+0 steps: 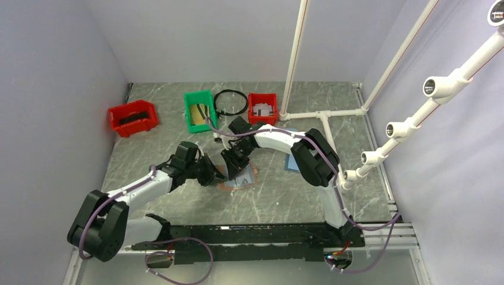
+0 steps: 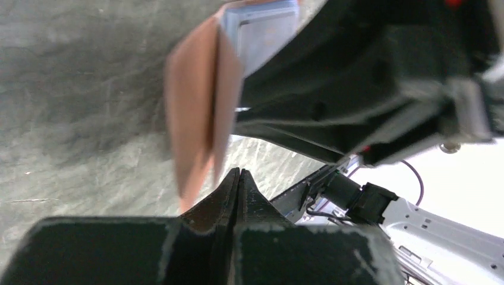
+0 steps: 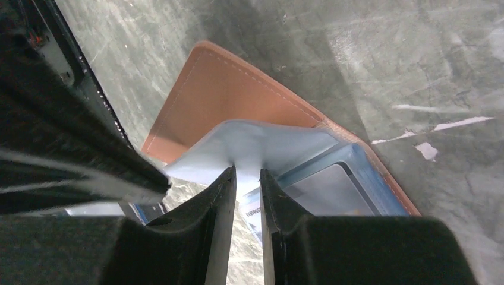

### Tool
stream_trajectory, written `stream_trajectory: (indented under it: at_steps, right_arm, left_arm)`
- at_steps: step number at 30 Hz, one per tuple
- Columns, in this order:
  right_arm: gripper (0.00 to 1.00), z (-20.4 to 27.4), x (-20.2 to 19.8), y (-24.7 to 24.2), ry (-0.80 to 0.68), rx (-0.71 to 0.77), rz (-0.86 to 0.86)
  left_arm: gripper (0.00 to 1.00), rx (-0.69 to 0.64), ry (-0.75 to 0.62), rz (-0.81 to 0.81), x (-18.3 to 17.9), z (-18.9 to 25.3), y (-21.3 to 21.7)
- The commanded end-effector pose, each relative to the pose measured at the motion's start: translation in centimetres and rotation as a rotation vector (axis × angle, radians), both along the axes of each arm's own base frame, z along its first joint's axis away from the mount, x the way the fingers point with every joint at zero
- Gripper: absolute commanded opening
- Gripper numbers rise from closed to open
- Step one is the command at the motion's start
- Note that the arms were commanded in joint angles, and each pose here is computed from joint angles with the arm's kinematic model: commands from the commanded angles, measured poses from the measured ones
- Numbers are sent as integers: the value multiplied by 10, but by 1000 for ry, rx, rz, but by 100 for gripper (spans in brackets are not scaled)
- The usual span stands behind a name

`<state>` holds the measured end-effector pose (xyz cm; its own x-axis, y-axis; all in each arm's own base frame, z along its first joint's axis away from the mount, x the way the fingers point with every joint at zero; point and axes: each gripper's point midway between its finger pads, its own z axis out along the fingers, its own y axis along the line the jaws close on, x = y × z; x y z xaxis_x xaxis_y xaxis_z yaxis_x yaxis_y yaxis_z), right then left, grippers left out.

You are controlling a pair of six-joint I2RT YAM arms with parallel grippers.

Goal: Take the credit cards out of the card holder
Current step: Remove the credit card from the card holder.

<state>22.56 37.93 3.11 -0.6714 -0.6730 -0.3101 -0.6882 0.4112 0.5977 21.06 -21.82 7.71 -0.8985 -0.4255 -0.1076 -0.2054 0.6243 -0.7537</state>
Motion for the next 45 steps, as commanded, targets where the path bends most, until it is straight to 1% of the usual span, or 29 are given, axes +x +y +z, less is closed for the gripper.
stream_trajectory:
  at_steps: [1,3,7,12,14,15,16,18,20,24,31,36,45]
  right_arm:
    - [24,28,7,-7,-119,21,24]
    - [25,33,12,-11,-155,17,19]
    - [26,45,22,-22,-200,19,-3]
    - [29,46,22,-33,-195,27,-18]
    - [32,43,19,-37,-188,28,-18]
    - [36,41,16,-39,-178,26,-18]
    - [40,40,15,-41,-172,29,-21]
    - [43,38,15,-44,-163,28,-32]
    - [44,37,19,-47,-150,32,-55]
    - [45,32,27,-53,-113,32,-97]
    - [45,25,26,-53,-75,31,-112]
    - [45,18,24,-51,-50,21,-114]
    - [45,4,22,-54,-47,-26,-129]
  left_arm:
    - [3,21,-49,15,15,1,0]
    - [3,58,-37,32,15,-4,6]
    - [3,88,-24,50,15,-12,11]
    - [3,110,8,43,14,-23,12]
    - [4,106,4,36,17,-23,10]
    - [5,103,3,34,17,-24,9]
    - [8,97,-4,32,19,-23,7]
    - [13,85,-15,27,22,-20,5]
    - [16,81,-22,24,23,-18,4]
    - [19,69,-25,22,23,-19,2]
    - [19,50,-5,10,23,-24,-2]
    - [20,37,-14,7,26,-24,-5]
    - [20,21,-9,4,28,-26,-8]
